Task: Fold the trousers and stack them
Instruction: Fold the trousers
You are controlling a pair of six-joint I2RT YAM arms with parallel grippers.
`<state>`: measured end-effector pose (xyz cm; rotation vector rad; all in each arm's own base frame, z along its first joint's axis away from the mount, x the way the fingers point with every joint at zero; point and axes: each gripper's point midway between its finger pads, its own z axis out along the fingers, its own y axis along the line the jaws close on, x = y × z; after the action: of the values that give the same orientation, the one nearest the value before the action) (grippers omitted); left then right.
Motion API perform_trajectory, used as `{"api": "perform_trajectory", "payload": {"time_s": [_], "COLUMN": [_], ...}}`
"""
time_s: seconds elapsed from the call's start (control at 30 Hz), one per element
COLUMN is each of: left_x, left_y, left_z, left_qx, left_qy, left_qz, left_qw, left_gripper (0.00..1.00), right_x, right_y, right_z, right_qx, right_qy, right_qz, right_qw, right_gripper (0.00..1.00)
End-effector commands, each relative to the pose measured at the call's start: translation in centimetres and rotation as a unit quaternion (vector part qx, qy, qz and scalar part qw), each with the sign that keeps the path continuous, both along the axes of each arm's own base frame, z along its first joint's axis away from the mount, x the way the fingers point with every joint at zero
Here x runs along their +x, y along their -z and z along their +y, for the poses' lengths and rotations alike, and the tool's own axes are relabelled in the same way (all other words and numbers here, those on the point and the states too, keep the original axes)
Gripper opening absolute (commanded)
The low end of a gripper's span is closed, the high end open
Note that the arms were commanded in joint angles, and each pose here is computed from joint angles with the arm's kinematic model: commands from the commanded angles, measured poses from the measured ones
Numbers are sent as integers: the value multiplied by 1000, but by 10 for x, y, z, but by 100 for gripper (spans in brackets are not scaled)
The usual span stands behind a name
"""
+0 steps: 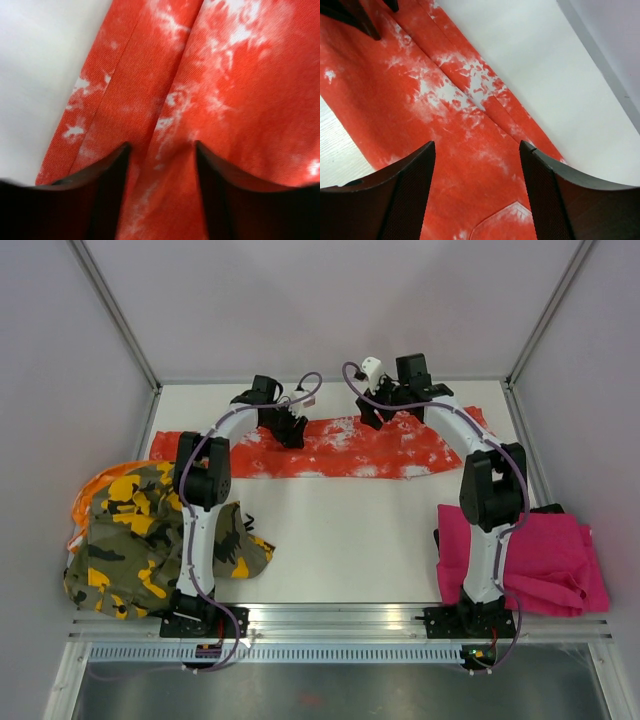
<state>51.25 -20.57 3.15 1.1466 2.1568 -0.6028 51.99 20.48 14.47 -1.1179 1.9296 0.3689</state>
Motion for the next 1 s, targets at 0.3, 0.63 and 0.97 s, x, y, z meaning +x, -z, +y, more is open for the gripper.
{"api": "perform_trajectory", "payload": {"time_s": [0.3, 0.63, 0.97], "left_x": [22, 49, 89], "left_y": [-17, -64, -57], "left_z": [-4, -3, 30], "left_qx": [16, 5, 69], "left_qy": [7, -29, -106], "left_qz": [-42, -102, -162], "left_qw": [999, 994, 979], "left_gripper": [2, 2, 2], "right_x": [-19, -31, -8], "right_y": [-26, 7, 16], "right_z": [-24, -45, -88], "right_qx": [4, 7, 20], "right_qy": [66, 125, 249], "right_qz": [-10, 20, 16], "right_qw": [998, 992, 968], "right_gripper": [70, 67, 68]}}
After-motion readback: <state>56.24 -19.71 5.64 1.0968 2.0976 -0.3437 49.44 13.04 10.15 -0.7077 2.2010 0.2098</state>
